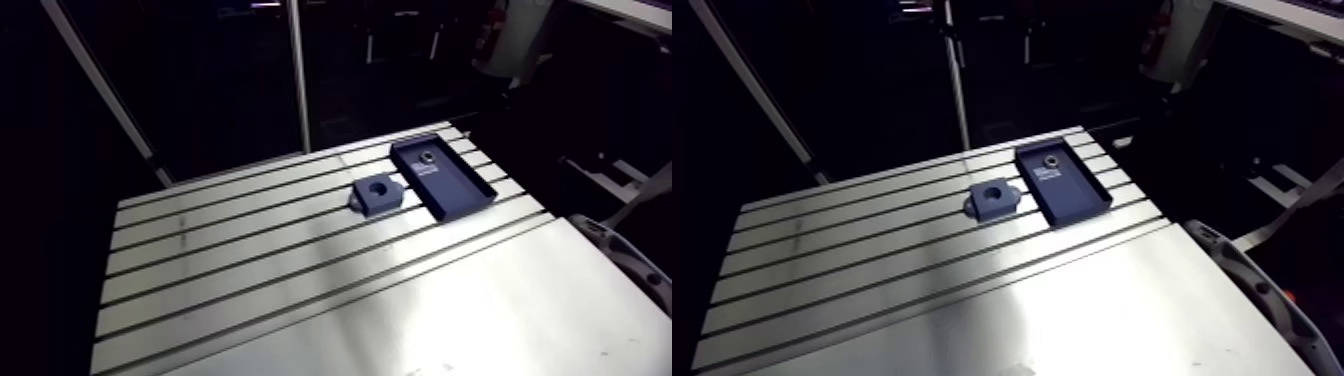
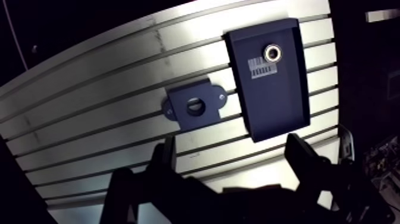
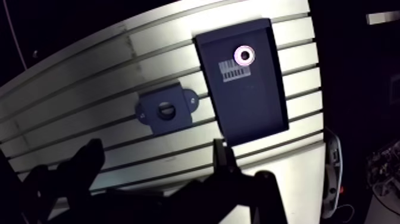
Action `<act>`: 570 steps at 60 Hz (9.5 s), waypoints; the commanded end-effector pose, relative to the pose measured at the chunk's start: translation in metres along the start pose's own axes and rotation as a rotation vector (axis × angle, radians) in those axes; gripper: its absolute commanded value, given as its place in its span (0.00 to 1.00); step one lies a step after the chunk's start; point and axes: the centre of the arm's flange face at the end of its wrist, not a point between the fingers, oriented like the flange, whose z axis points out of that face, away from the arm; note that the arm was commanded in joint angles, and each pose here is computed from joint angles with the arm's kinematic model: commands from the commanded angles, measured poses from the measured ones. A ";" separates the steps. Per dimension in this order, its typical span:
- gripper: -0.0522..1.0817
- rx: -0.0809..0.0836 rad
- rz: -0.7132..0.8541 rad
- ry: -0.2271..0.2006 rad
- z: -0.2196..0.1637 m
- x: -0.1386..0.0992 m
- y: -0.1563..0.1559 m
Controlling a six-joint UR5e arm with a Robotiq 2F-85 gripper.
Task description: Pick up the bearing and press it into the housing until flush.
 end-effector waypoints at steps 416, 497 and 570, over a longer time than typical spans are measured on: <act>0.51 -0.014 -0.275 -0.035 0.224 0.051 0.107; 0.62 -0.028 -0.181 -0.020 0.107 0.003 0.015; 0.63 -0.020 -0.214 -0.007 0.169 -0.046 -0.031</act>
